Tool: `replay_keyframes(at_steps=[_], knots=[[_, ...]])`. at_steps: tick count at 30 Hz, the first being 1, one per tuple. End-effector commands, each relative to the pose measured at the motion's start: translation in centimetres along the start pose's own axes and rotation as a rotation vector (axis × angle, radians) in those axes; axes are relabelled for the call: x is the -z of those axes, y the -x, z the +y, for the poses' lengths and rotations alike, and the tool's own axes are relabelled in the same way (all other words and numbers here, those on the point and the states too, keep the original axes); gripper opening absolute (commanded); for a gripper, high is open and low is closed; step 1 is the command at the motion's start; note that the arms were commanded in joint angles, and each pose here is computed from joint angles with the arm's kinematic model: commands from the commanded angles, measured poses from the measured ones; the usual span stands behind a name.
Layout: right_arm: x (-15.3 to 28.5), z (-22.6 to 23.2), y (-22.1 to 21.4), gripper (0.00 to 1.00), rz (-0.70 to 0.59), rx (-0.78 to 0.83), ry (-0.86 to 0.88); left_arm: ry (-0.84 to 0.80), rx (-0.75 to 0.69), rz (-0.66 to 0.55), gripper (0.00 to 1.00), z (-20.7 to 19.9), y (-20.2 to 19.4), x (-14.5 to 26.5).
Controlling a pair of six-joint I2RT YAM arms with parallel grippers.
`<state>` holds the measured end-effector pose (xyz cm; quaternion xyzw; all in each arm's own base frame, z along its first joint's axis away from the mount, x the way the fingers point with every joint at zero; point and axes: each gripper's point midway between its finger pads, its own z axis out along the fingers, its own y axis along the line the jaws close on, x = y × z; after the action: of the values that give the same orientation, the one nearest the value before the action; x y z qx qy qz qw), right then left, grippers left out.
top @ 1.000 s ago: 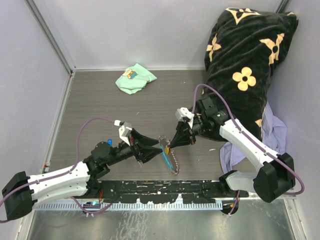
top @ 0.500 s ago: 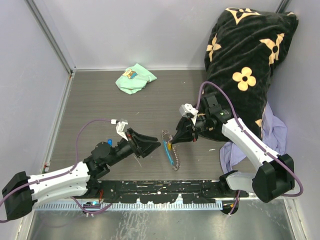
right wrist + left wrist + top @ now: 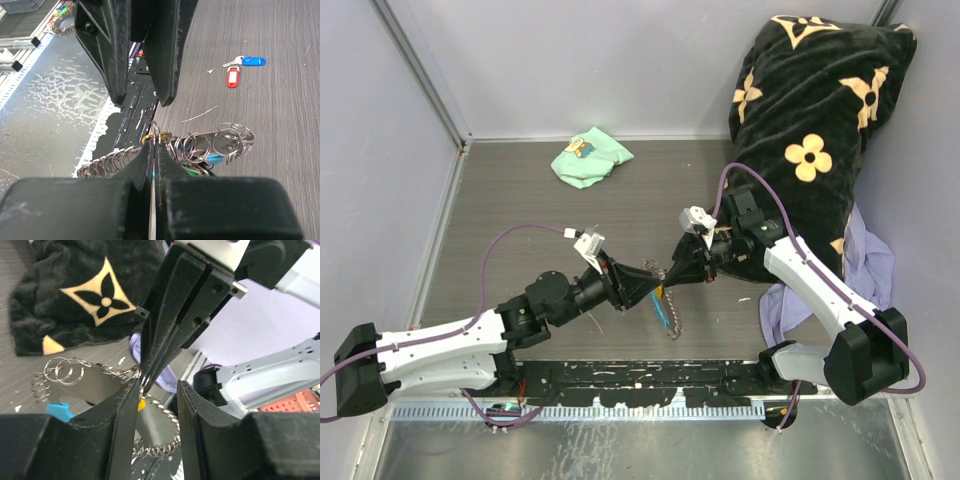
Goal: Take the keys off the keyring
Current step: Remove the key from the keyring.
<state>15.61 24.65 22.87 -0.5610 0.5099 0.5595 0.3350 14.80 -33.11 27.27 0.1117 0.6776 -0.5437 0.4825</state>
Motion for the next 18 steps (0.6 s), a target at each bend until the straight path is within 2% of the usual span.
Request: replay_keyframes(at_steps=[1,18], knots=[[0.07,0.96,1.79,0.01,-0.053,0.054,0.036,0.042,-0.045,0.006,0.36,0.15,0.47,-0.52],[0.05,0.94,1.66,0.01,-0.052,0.051,0.035,0.037,-0.075,0.049,0.3,-0.19,0.04,-0.94]])
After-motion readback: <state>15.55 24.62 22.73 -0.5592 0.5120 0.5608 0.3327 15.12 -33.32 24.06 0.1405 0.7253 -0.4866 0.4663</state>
